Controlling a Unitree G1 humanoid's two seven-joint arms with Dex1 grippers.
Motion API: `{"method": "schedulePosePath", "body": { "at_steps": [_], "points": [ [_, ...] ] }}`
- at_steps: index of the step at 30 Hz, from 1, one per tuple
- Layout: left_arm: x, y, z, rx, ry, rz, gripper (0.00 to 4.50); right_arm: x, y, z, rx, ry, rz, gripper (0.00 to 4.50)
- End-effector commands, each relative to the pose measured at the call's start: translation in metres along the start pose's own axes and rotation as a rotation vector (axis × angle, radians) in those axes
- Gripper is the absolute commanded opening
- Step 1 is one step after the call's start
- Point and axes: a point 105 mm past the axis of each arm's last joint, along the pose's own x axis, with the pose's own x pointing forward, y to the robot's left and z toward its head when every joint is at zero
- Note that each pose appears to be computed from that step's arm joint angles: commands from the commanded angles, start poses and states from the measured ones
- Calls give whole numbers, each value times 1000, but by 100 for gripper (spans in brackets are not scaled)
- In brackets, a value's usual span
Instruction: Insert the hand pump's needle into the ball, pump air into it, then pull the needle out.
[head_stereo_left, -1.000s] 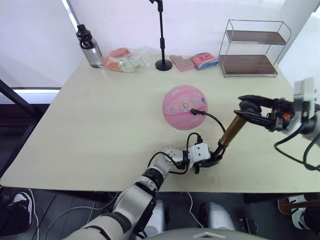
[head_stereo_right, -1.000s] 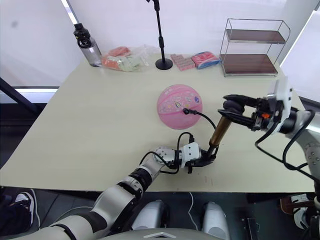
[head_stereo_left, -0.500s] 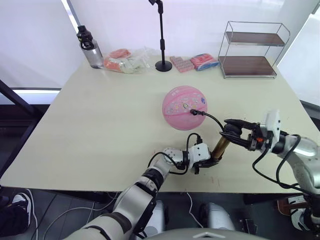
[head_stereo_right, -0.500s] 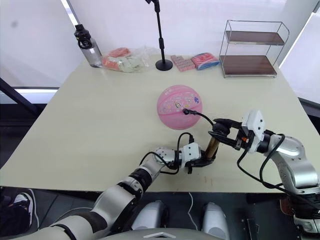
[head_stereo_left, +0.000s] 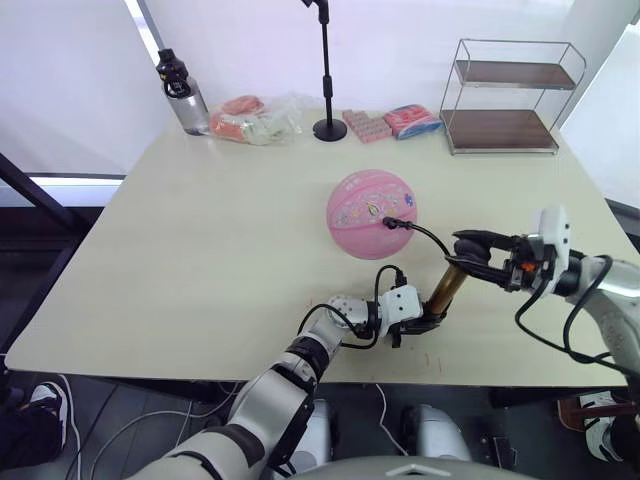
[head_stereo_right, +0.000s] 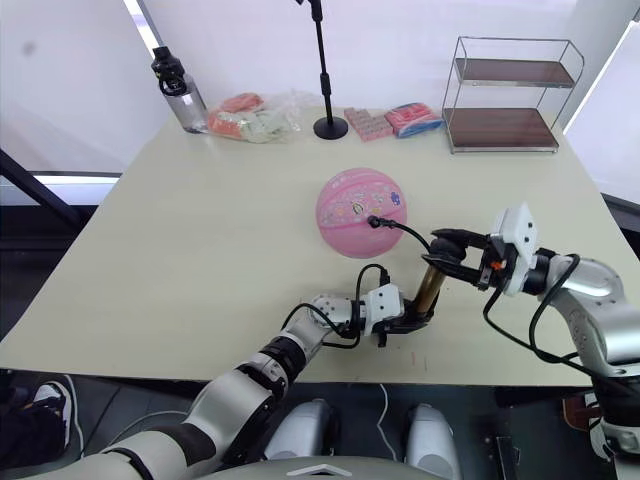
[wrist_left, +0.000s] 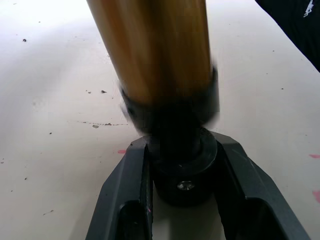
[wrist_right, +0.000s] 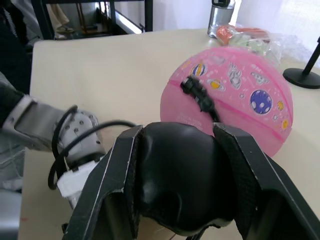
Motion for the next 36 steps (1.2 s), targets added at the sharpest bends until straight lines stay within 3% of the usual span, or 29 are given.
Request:
{"method": "schedulePosePath", "body": {
  "at_steps": [1,11,19,26,31,36],
  "points": [
    [-12,-46,-56,-88,200,-149,110,-21,-15,63,-121,-109,-68,165],
    [-12,-47,-56,-89,199,-152,110,-35,-12,126,-183,-164,-53,165],
    [-13,-46,-57,-83,203,-155,110,-41,-16,132,-191,-166,-75,165],
    [-13,-46,-57,-83,204,-154,110,-31,-9,43,-89,51,-56,165],
    [-13,-47,-57,-85,204,-153,110,-18,1,-17,-18,114,-51,165],
    [-13,-46,-57,-85,205,-148,110,-9,4,-58,-11,161,-67,165]
  ]
}}
